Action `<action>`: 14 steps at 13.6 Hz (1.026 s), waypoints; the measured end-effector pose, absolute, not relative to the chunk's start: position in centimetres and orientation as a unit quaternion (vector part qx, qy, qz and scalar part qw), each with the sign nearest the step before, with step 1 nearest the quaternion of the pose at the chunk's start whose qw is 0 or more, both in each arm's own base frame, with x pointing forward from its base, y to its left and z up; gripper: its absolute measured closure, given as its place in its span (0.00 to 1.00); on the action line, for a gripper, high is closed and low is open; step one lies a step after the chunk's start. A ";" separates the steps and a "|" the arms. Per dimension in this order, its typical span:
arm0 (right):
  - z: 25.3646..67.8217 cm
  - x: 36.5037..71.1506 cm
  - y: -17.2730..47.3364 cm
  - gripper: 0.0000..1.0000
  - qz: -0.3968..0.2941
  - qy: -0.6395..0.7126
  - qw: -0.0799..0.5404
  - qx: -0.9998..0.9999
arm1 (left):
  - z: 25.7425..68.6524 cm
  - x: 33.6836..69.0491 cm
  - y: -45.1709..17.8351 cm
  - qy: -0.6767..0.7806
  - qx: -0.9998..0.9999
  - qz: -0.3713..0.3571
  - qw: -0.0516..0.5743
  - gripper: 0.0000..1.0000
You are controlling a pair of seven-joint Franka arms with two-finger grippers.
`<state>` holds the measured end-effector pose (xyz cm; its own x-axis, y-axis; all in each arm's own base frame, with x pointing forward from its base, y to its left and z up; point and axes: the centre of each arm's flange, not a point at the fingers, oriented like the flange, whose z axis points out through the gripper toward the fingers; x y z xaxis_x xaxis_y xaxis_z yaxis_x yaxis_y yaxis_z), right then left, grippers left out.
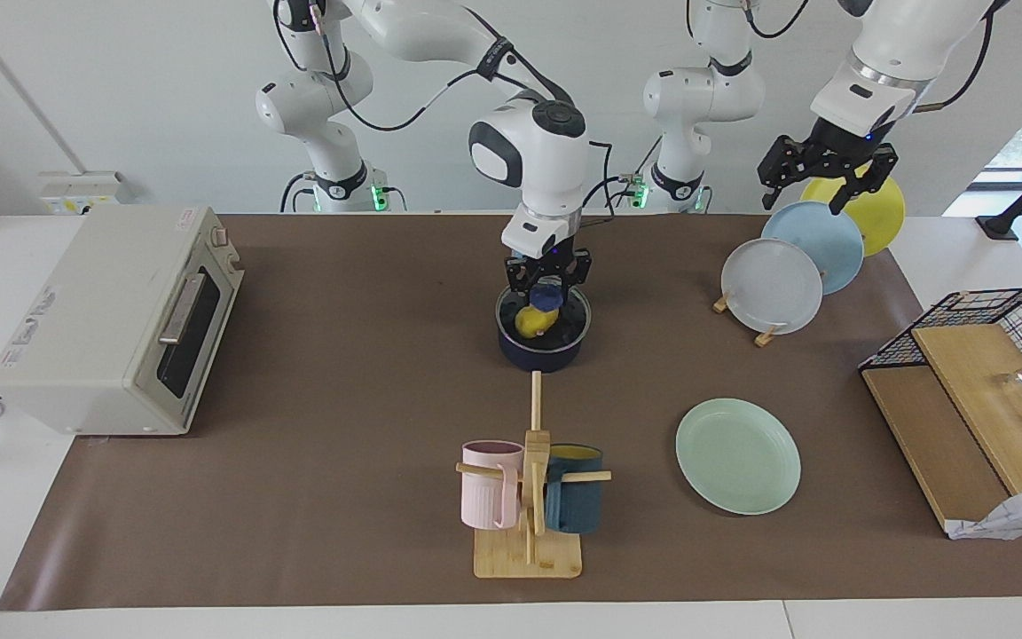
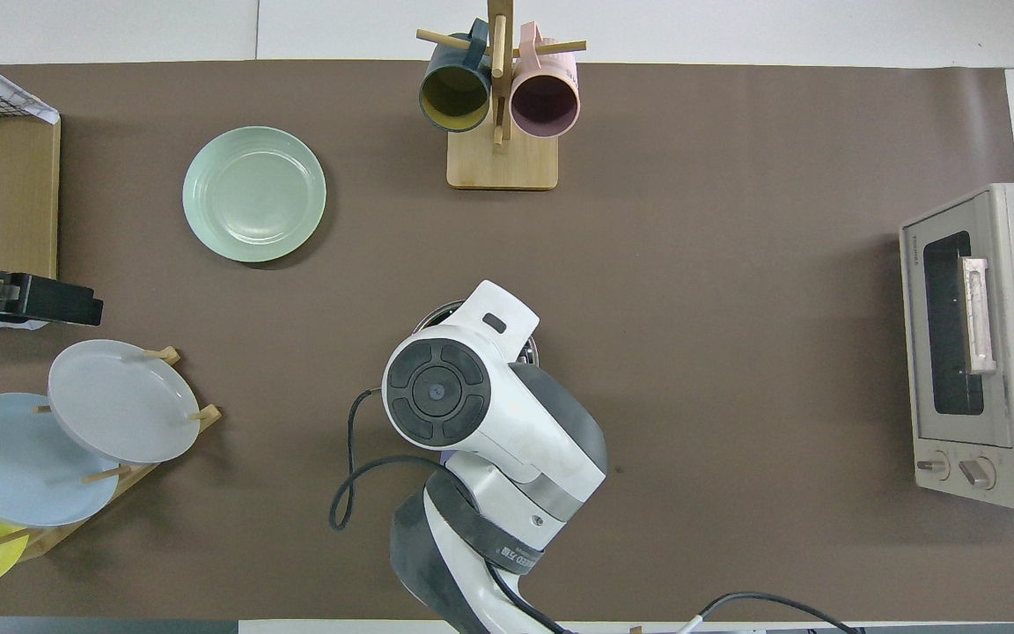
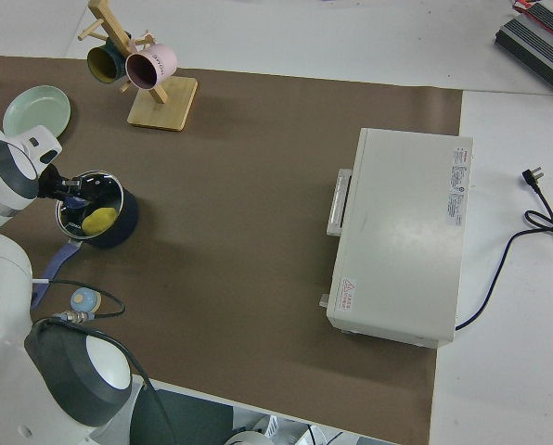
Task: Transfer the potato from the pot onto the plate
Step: 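Grasp the glass lid knob with the right gripper and lift it, then set the lid down by the oven while the left gripper reaches the pot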
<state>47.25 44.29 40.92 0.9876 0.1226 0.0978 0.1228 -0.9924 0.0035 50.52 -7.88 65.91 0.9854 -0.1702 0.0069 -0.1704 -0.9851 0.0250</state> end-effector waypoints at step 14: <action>43.7 62.5 13.2 0.34 -0.001 -0.105 -0.028 -0.994 | 58.8 49.5 -25.4 -0.049 0.998 0.018 0.045 0.00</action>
<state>62.53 13.20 43.68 0.9781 0.2082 -0.0041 0.2081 -0.9765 0.0561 49.49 -25.38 58.76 0.9945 -0.0965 0.0407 -0.0998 -0.9911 0.0885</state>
